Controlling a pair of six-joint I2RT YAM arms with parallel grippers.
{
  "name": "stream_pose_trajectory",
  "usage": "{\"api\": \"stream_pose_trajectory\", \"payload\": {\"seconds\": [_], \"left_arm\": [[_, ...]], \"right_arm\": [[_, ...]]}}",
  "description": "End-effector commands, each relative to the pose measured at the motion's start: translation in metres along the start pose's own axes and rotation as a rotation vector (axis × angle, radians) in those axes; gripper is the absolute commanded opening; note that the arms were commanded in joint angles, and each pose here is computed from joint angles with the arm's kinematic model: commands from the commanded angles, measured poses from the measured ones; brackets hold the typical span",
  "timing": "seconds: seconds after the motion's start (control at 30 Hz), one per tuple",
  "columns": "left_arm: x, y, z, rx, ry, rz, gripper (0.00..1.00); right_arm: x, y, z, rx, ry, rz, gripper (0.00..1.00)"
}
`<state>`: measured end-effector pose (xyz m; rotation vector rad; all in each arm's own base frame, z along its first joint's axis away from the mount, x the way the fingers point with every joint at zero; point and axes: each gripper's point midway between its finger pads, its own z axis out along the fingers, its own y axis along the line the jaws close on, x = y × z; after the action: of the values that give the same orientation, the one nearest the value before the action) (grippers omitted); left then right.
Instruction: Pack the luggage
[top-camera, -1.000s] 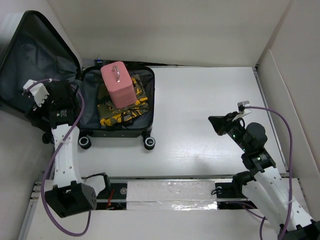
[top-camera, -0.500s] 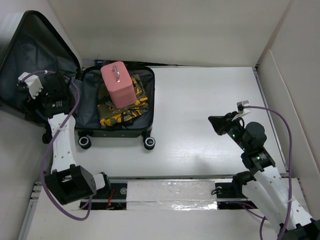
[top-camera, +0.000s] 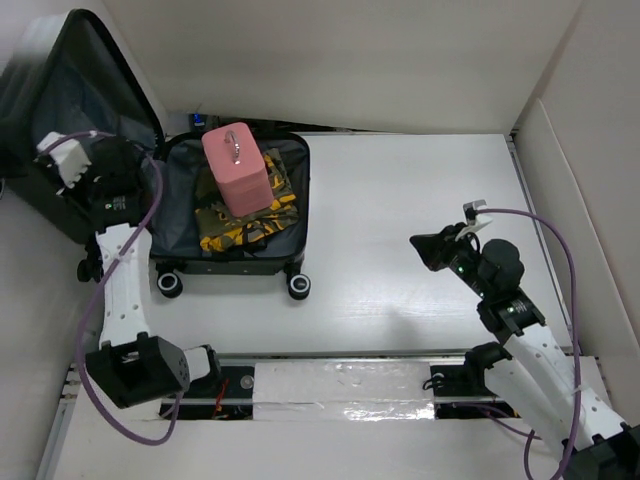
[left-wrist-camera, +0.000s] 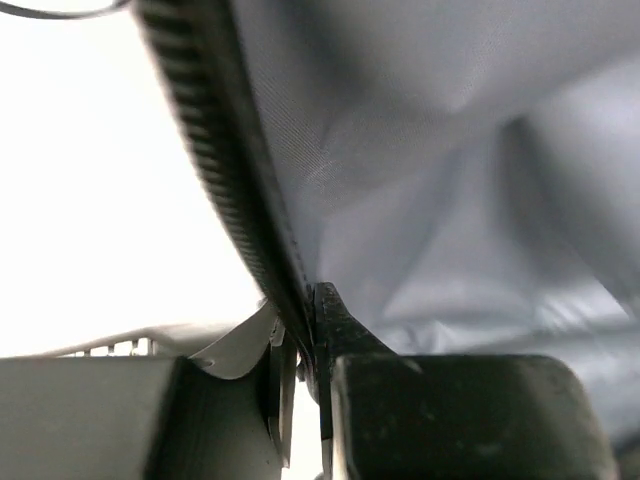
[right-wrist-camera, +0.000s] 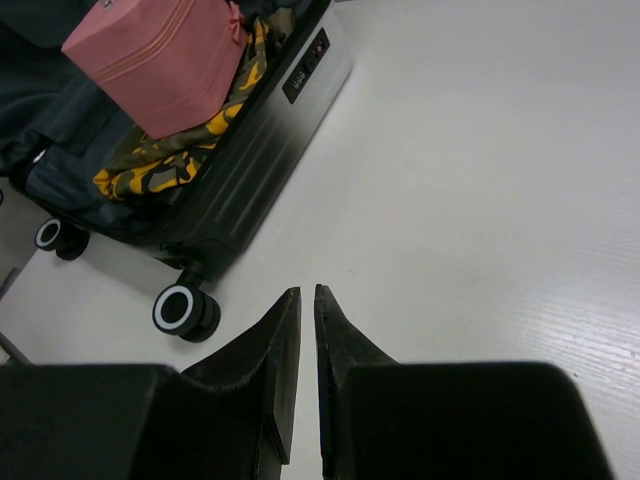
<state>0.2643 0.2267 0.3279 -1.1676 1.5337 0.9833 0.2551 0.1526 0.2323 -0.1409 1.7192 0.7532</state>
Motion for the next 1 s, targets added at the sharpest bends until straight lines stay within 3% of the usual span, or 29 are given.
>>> {"api": "stream_pose_trajectory", "payload": {"seconds": [0.0,0.03,0.13,0.23,0.27,0.33,0.37,0.47,0.57,0.67,0.77,0.9,0.93,0.97], "left_arm": [[-0.004,-0.049,-0.063,0.277,-0.048,0.071,0.0],[-0.014,-0.063,-0.099,0.376,-0.117,0.082,0.0],[-0.005,-0.079,-0.146,0.558,-0.134,0.085,0.0],[0.015,-0.096,-0.2,0.868,-0.084,0.09,0.0],[0.022,-0.103,-0.227,1.046,-0.057,0.089,0.0],[0.052,-0.111,-0.261,1.292,-0.008,0.166,0.0],[0.065,-0.108,-0.302,1.545,0.023,0.224,0.27],[0.111,-0.081,-0.36,1.913,0.201,0.364,0.58],[0.14,-0.043,-0.385,2.117,0.305,0.41,0.66],[0.132,-0.017,-0.412,2.292,0.326,0.394,0.73],[0.128,0.002,-0.431,2.445,0.39,0.454,0.73],[0.094,0.028,-0.454,2.663,0.309,0.418,0.71],[0.072,0.032,-0.463,2.718,0.222,0.372,0.71],[0.06,0.031,-0.466,2.714,0.226,0.331,0.7]], "right_arm": [[-0.016,0.008,0.002,-0.032,-0.06,-0.022,0.17],[-0.013,0.01,0.005,-0.039,-0.05,-0.02,0.17],[-0.007,0.007,0.011,-0.03,-0.025,-0.014,0.17],[-0.003,0.006,0.015,-0.011,-0.014,-0.02,0.17],[-0.003,0.007,0.017,-0.002,-0.014,-0.023,0.17],[-0.001,0.006,0.019,0.013,-0.009,-0.029,0.17],[0.002,0.005,0.021,0.031,-0.003,-0.029,0.17],[0.006,0.004,0.025,0.054,0.008,-0.036,0.17],[0.013,0.002,0.032,0.078,0.033,-0.042,0.17],[0.019,0.001,0.038,0.085,0.05,-0.044,0.17],[0.021,-0.001,0.043,0.117,0.056,-0.053,0.17],[0.026,0.0,0.045,0.12,0.066,-0.058,0.17],[0.025,0.0,0.046,0.121,0.062,-0.058,0.17],[0.026,-0.001,0.046,0.129,0.064,-0.059,0.17]]}}
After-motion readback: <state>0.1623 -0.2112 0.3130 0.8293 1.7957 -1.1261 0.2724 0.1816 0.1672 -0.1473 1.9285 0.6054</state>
